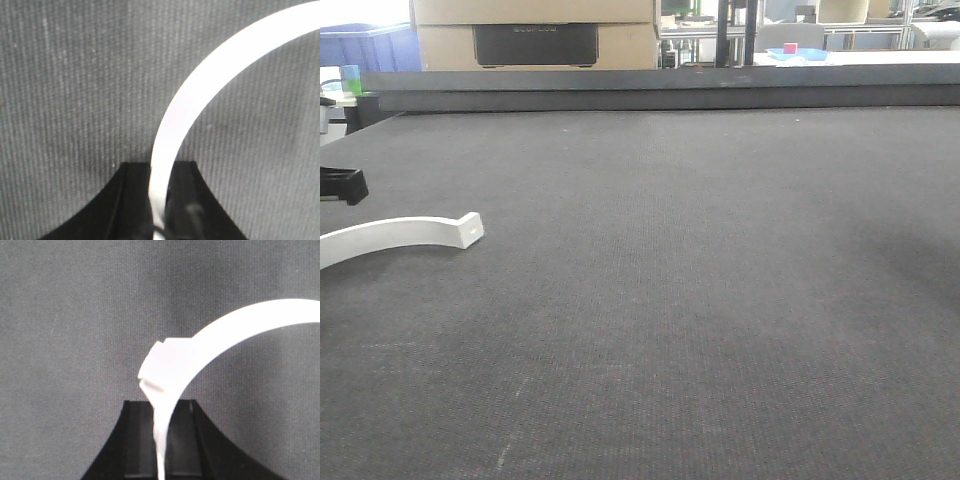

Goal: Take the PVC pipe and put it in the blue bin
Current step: 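Lift the pipe off the table with both grippers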

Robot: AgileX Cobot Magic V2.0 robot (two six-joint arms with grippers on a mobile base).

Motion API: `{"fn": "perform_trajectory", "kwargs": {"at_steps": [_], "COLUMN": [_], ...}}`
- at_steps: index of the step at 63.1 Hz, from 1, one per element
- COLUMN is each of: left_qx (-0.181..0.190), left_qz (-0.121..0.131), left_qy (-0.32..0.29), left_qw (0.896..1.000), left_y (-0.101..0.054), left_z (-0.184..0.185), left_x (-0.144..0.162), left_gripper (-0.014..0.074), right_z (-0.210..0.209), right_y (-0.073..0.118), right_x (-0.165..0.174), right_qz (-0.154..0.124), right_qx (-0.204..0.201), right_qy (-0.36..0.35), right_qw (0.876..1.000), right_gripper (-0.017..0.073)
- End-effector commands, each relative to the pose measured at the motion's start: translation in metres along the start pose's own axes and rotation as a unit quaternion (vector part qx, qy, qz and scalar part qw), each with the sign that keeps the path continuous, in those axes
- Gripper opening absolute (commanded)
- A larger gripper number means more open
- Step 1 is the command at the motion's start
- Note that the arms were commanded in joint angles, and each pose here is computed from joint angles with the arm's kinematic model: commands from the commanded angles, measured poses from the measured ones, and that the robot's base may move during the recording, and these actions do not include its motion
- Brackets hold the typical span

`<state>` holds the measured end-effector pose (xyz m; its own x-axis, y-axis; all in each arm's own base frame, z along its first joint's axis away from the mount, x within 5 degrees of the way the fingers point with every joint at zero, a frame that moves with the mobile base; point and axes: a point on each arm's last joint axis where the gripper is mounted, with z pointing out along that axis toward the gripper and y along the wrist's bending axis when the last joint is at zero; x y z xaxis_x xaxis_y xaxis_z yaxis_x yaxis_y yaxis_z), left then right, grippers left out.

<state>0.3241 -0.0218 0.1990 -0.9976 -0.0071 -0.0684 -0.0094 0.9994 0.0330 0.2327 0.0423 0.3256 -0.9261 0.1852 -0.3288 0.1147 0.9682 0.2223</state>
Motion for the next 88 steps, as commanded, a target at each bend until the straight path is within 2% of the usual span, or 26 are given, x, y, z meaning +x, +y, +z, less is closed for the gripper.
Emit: {"fn": "perform_trajectory", "kwargs": {"at_steps": [1,13,20,26,33,44,51,61,62,65,69,71,76,83,88], "left_qx": [0.002,0.027,0.038,0.043,0.05,0.061,0.068,0.073,0.074,0.076,0.079,0.08,0.081,0.081,0.082], "left_qz": [-0.007,-0.019,-0.022,-0.022,-0.023,-0.025,-0.025,-0.024,-0.024,-0.025,-0.025,-0.026,-0.026,-0.026,-0.026], "left_qy": [0.014,-0.047,-0.098,-0.152,-0.221,-0.34,-0.412,-0.506,-0.518,-0.544,-0.574,-0.586,-0.604,-0.609,-0.617], "left_qw": [1.0,0.998,0.994,0.987,0.974,0.938,0.908,0.859,0.852,0.835,0.814,0.806,0.793,0.789,0.783], "left_y": [0.001,0.001,0.003,0.005,0.008,0.011,0.013,0.016,0.016,0.017,0.017,0.018,0.019,0.02,0.02], "left_z": [-0.012,-0.061,-0.092,-0.121,-0.15,-0.189,-0.211,-0.228,-0.23,-0.23,-0.229,-0.227,-0.22,-0.213,-0.215], "left_x": [0.009,0.026,0.04,0.056,0.072,0.094,0.109,0.129,0.13,0.136,0.146,0.151,0.163,0.177,0.186], "left_gripper": [-0.0111,-0.0111,-0.0111,-0.0111,-0.0111,-0.0111,-0.0111,-0.0111,-0.0111,-0.0111,-0.0111,-0.0111,-0.0111,-0.0111,-0.0111], "right_z": [-0.014,-0.041,-0.055,-0.07,-0.087,-0.113,-0.131,-0.138,-0.139,-0.133,-0.131,-0.126,-0.123,-0.123,-0.129], "right_y": [0.002,0.004,0.004,0.004,0.003,0.003,0.002,-0.006,-0.007,-0.011,-0.015,-0.017,-0.021,-0.025,-0.025], "right_x": [-0.001,0.002,0.007,0.01,0.012,0.02,0.029,0.048,0.049,0.057,0.067,0.072,0.083,0.094,0.098], "right_qz": [-0.006,-0.011,-0.03,-0.062,-0.083,-0.12,-0.128,-0.139,-0.139,-0.14,-0.14,-0.14,-0.14,-0.14,-0.14], "right_qx": [-0.007,-0.023,-0.032,-0.037,-0.038,-0.043,-0.051,-0.048,-0.049,-0.049,-0.05,-0.05,-0.052,-0.053,-0.056], "right_qy": [-0.022,-0.074,-0.108,-0.161,-0.223,-0.307,-0.361,-0.438,-0.448,-0.456,-0.479,-0.481,-0.493,-0.497,-0.509], "right_qw": [1.0,0.997,0.993,0.984,0.971,0.943,0.922,0.887,0.882,0.877,0.865,0.864,0.857,0.855,0.848], "right_gripper": [-0.0168,-0.0168,-0.0168,-0.0168,-0.0168,-0.0168,-0.0168,-0.0168,-0.0168,-0.0168,-0.0168,-0.0168,-0.0168,-0.0168,-0.0168]}}
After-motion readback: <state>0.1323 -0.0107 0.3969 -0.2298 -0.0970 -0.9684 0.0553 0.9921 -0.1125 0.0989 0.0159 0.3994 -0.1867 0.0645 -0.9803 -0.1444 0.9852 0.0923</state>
